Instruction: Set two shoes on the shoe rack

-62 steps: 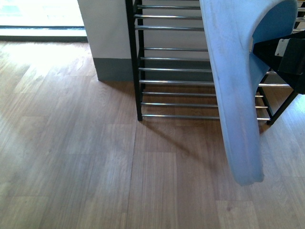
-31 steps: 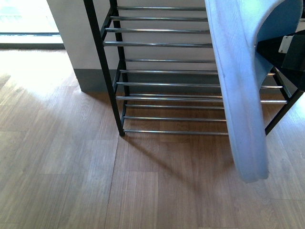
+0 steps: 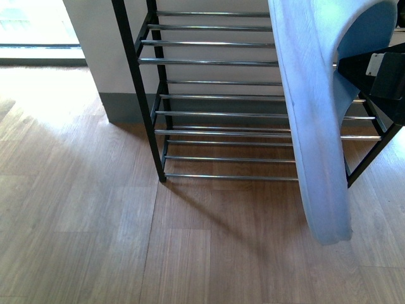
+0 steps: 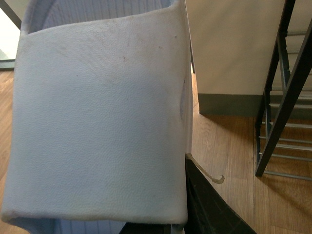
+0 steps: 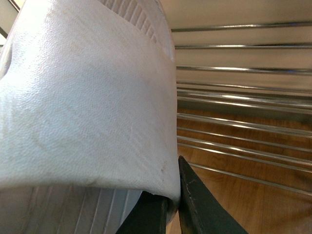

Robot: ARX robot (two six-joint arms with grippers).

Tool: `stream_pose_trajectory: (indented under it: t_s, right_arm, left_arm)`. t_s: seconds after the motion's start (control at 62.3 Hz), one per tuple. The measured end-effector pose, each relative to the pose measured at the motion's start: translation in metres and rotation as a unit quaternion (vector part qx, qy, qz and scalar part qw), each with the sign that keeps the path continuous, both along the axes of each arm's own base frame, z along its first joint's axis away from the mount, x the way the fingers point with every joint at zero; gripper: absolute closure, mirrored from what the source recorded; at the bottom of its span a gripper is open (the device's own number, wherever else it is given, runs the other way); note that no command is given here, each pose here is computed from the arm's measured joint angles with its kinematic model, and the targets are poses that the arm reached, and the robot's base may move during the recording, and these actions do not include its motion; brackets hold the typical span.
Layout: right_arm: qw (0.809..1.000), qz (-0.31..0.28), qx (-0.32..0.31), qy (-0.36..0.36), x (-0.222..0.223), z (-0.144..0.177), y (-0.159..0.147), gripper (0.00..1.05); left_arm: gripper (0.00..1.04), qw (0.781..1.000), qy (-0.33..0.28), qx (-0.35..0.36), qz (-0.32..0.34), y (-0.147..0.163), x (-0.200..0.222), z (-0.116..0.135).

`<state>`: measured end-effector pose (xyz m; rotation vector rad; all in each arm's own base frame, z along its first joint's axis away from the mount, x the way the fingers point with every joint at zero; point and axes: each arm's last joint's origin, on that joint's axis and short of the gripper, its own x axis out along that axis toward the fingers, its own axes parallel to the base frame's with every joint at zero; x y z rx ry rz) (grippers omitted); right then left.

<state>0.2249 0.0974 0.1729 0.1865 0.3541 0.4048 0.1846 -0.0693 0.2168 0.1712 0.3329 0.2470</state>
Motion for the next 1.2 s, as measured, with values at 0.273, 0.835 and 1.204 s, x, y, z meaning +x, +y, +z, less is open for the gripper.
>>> stream_pose_trajectory:
  t_s: [0.273, 0.835, 1.204]
  right_arm:
    - [1.0, 0.0, 0.0, 0.0, 0.0, 0.0, 0.0, 1.03]
    - [1.0, 0.0, 0.0, 0.0, 0.0, 0.0, 0.0, 1.03]
    - [0.998, 0.042, 0.04, -0.038, 0.0072, 0.0039, 0.0084, 1.03]
  left_arm:
    - [1.03, 1.0, 0.0, 0.0, 0.0, 0.0, 0.0, -0.0001]
    - [1.03, 1.0, 0.001, 0.001, 0.0, 0.0001, -0.0003, -0.0009]
    - [1.03, 1.0, 0.001, 0.001, 0.0, 0.0002, -0.0003, -0.0007]
